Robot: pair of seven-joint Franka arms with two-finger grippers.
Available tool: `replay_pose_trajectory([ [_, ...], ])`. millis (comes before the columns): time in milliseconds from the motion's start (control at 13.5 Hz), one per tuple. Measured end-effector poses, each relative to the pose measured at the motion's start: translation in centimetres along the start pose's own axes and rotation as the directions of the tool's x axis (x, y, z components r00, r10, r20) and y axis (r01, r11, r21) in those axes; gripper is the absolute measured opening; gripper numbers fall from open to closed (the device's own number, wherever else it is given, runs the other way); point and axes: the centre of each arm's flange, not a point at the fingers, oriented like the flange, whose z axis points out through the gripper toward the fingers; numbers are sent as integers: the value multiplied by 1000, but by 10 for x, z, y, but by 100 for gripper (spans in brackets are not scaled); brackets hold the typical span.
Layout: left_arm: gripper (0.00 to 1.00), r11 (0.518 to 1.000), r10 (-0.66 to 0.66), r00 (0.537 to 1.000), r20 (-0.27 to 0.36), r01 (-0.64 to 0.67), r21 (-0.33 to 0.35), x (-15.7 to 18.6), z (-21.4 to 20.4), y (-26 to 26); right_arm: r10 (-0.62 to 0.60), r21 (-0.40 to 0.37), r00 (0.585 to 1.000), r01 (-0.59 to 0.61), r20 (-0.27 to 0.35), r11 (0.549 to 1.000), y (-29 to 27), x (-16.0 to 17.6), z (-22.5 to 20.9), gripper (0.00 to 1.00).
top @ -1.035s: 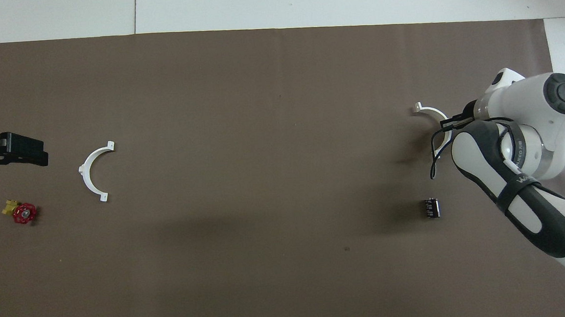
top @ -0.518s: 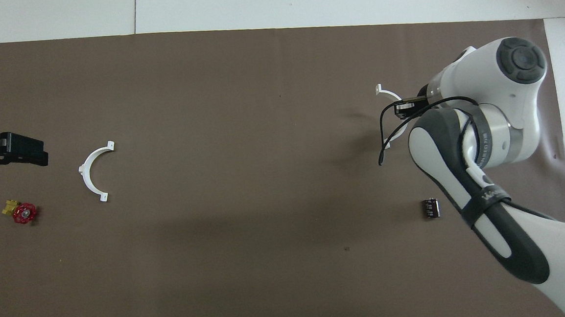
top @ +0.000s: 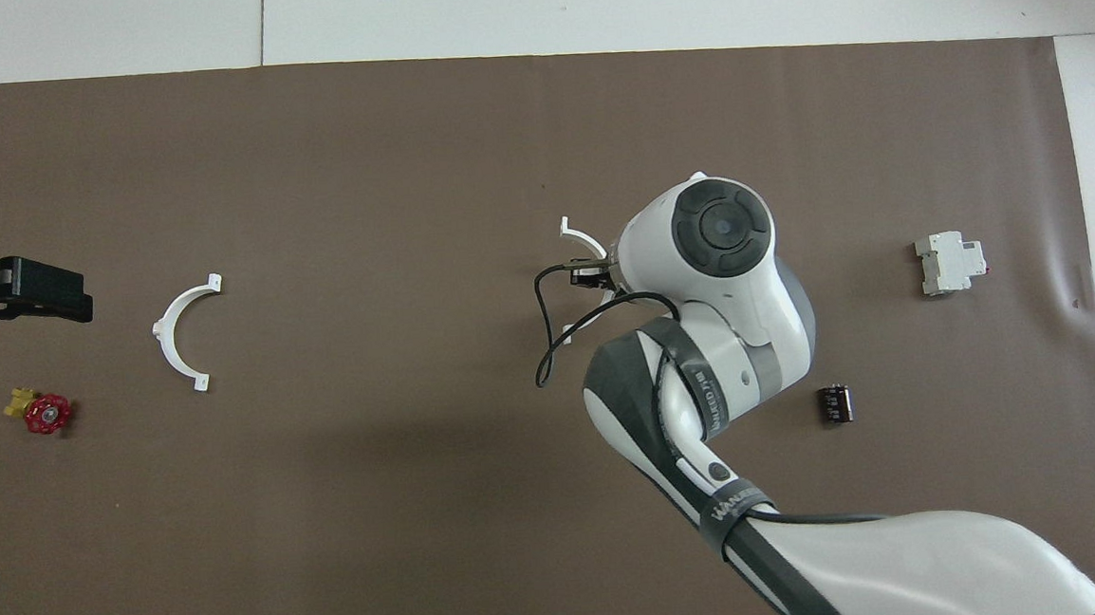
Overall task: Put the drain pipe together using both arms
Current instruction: 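Carry the half-ring with the right gripper to the table center, then release the half-ring and withdraw the right gripper to rest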
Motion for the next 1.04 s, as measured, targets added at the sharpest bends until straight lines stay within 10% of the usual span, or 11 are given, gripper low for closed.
replay_pose_trajectory([
  [1035, 100, 1000, 0, 1000, 0, 0, 0, 0, 0, 0, -74, -12, 997, 74, 12, 997, -69, -55, 66, 21],
])
